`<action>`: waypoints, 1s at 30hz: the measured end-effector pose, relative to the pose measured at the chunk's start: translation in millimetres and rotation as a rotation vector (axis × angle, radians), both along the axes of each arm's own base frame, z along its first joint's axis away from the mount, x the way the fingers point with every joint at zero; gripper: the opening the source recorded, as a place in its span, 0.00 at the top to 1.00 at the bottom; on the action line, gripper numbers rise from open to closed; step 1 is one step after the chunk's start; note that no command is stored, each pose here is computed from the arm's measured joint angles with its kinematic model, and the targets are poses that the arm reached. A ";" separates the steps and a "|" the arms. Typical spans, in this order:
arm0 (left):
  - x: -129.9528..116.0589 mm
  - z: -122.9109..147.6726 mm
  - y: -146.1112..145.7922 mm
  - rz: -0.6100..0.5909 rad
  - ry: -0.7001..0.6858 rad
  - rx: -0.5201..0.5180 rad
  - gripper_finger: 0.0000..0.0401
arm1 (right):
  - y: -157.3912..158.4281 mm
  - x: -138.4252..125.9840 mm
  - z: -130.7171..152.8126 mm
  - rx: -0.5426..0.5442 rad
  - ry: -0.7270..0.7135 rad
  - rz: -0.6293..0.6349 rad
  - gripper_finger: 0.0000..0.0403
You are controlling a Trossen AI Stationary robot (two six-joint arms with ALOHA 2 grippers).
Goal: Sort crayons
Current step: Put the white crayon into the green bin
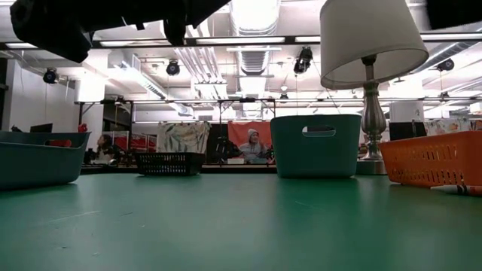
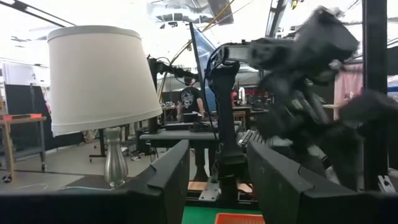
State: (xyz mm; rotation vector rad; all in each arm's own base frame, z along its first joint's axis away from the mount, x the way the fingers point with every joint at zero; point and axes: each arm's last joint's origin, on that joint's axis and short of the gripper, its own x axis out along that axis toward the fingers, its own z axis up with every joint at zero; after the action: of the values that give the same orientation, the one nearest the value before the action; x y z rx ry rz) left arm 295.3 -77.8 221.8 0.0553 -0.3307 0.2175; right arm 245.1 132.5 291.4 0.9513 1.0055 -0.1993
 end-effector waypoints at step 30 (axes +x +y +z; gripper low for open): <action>1.1 1.1 -0.6 0.014 0.012 0.043 0.64 | 61.7 -31.2 -129.6 -0.151 0.837 -0.106 0.65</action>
State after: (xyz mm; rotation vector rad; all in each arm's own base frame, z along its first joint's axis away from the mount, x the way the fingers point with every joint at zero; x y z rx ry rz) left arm 296.5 -78.4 222.9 0.1015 -0.3232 0.2238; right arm 213.9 194.2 161.7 0.7832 1.6724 -0.7956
